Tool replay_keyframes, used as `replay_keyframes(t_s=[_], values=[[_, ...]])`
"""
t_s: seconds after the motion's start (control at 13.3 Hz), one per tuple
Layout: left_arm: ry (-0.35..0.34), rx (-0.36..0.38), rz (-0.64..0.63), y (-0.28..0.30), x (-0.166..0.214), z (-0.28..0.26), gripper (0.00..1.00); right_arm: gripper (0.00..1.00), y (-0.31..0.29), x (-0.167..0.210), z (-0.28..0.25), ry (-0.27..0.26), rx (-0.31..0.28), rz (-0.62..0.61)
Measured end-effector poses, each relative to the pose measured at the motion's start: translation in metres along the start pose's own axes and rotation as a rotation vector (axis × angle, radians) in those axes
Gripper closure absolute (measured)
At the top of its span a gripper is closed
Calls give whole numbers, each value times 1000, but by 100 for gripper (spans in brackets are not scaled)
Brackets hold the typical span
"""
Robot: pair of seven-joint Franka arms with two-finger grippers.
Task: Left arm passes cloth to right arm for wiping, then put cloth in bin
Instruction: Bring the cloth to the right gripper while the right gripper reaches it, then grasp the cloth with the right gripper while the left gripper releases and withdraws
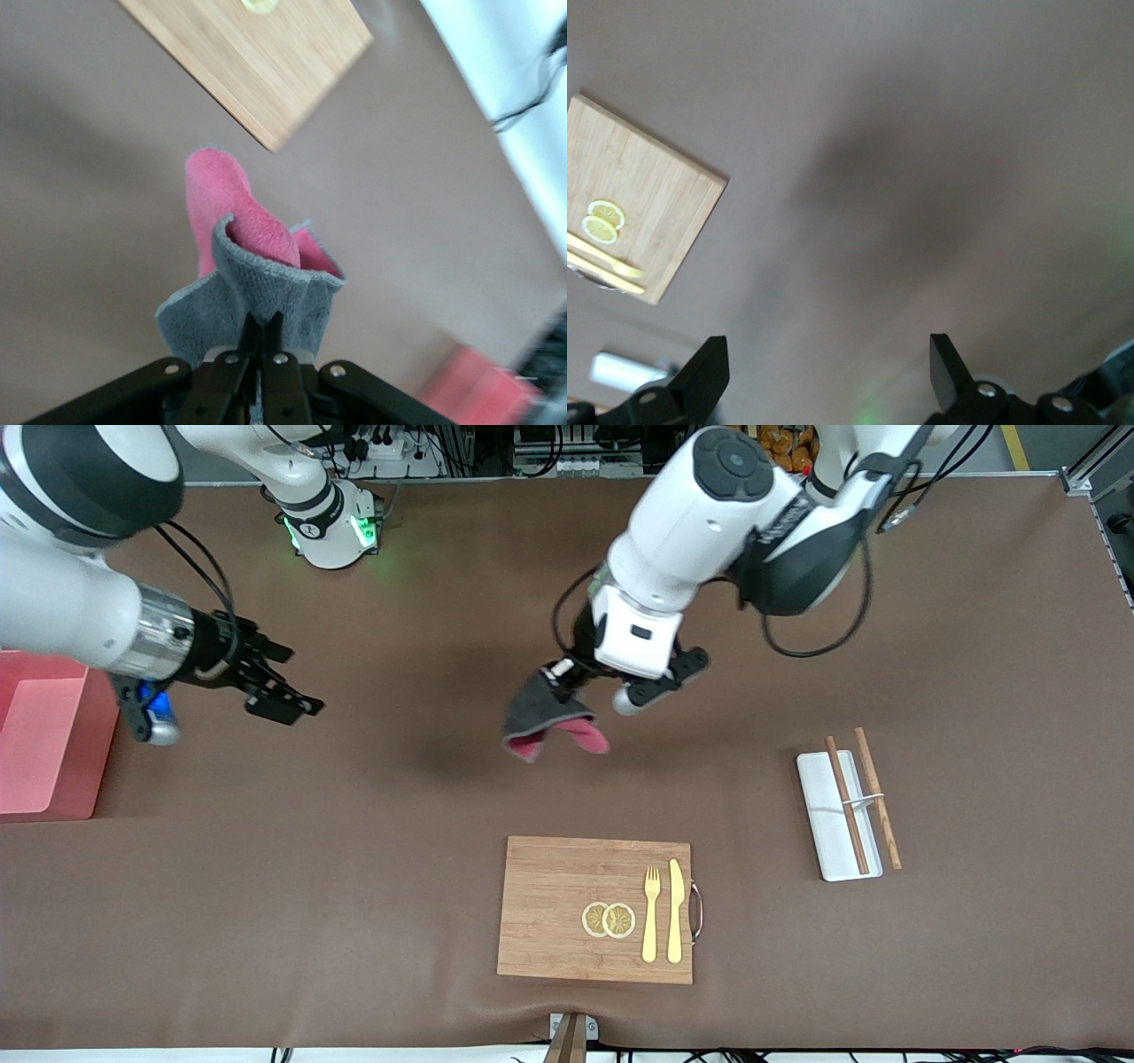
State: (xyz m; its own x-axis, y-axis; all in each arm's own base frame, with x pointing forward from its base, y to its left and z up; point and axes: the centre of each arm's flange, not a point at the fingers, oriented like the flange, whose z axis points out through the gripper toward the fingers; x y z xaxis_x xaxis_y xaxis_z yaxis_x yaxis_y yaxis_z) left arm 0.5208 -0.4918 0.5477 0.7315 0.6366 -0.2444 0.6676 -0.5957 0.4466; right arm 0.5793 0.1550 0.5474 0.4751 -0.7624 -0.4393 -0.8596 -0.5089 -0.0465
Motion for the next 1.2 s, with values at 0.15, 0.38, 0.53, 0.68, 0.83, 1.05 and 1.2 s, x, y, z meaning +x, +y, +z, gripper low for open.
replay_keyframes(t_s=[0.15,0.38,0.53,0.68,0.83,1.05,1.2], values=[[-32,-99,-118,9,-21,13,97,0,-10,1,14,-87,18,63],[-84,-190,-220,15,-49,38,97,0,-25,3,27,-183,70,122],[-105,-217,-269,16,-57,46,97,0,-34,-5,39,-208,80,160],[-110,-239,-311,19,-54,44,97,0,-42,-12,51,-216,79,176],[-113,-254,-328,20,-51,45,97,0,-48,-17,64,-221,71,179],[-126,-257,-350,19,-58,51,97,0,-55,-19,78,-266,68,194],[-135,-255,-357,18,-67,54,97,19,-56,-18,82,-277,66,199]])
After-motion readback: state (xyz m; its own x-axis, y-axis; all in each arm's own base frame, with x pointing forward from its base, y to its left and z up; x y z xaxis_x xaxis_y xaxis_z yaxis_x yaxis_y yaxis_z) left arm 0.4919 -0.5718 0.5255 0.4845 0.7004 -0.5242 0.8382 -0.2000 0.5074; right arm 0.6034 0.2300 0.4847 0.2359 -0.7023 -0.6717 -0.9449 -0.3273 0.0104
